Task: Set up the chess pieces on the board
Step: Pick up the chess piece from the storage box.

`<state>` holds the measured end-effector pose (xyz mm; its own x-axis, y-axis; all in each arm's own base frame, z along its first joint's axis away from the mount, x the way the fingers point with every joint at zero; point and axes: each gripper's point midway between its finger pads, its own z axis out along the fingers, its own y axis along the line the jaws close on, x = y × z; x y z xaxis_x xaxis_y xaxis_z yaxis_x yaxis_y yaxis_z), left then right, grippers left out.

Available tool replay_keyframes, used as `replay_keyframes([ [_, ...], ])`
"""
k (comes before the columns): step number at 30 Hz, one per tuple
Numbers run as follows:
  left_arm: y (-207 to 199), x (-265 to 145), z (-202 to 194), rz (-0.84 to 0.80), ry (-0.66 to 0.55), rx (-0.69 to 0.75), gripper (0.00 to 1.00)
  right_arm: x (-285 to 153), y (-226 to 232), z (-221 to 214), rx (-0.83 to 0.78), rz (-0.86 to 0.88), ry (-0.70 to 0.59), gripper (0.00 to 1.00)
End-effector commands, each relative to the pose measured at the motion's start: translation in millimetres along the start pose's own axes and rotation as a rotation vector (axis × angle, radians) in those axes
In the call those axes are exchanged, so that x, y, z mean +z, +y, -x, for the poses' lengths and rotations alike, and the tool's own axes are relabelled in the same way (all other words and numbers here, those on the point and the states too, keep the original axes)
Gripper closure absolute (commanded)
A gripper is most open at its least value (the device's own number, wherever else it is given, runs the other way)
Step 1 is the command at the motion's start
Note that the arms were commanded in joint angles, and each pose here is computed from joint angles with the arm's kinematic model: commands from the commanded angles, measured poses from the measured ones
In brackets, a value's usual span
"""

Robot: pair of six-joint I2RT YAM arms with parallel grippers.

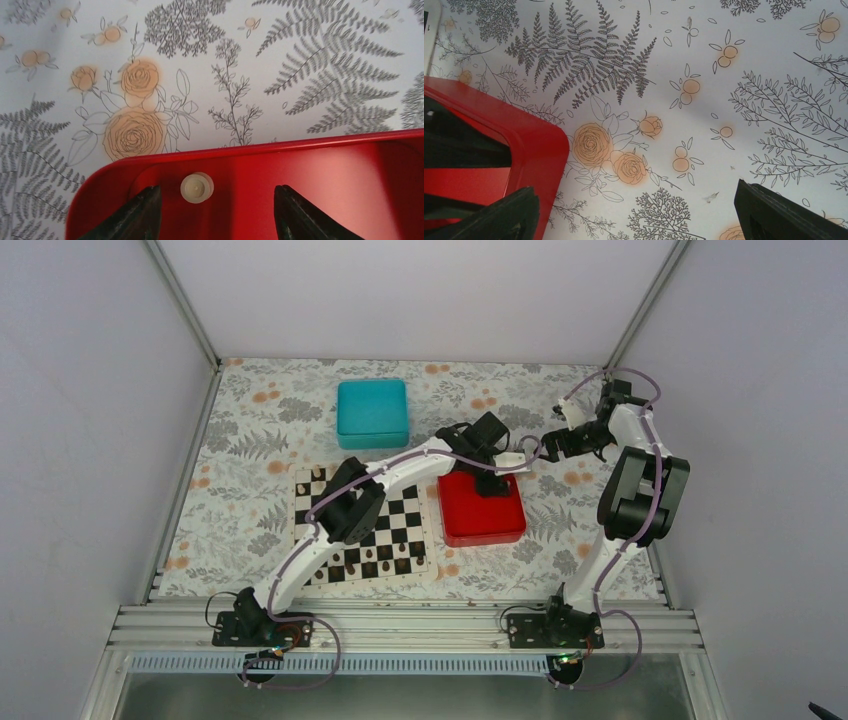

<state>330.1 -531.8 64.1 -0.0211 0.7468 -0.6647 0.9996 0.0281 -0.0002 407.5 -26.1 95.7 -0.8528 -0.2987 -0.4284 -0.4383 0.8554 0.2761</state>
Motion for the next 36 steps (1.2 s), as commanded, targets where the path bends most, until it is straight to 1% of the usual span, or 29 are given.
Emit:
replay_keyframes([
  [1,5,4,7,0.028,-0.014,0.007,0.44,-3,4,8,-0.020,0.019,-0.026,0.00],
  [13,7,13,10,0.021,-0.046,-0.015,0.44,-3,5,7,-0.019,0.021,-0.030,0.00],
  [19,6,21,6,0.014,-0.041,-0.018,0.46,-2,6,7,-0.022,0.025,-0.029,0.00],
  [26,3,27,5,0.001,-0.031,-0.018,0.58,-2,6,7,-0.021,0.029,-0.029,0.00],
  [31,3,23,6,0.010,-0.029,-0.012,0.74,0,7,5,-0.022,0.034,-0.029,0.00],
  [36,5,13,11,0.032,-0.029,0.000,0.81,0,8,5,-0.021,0.035,-0.029,0.00],
])
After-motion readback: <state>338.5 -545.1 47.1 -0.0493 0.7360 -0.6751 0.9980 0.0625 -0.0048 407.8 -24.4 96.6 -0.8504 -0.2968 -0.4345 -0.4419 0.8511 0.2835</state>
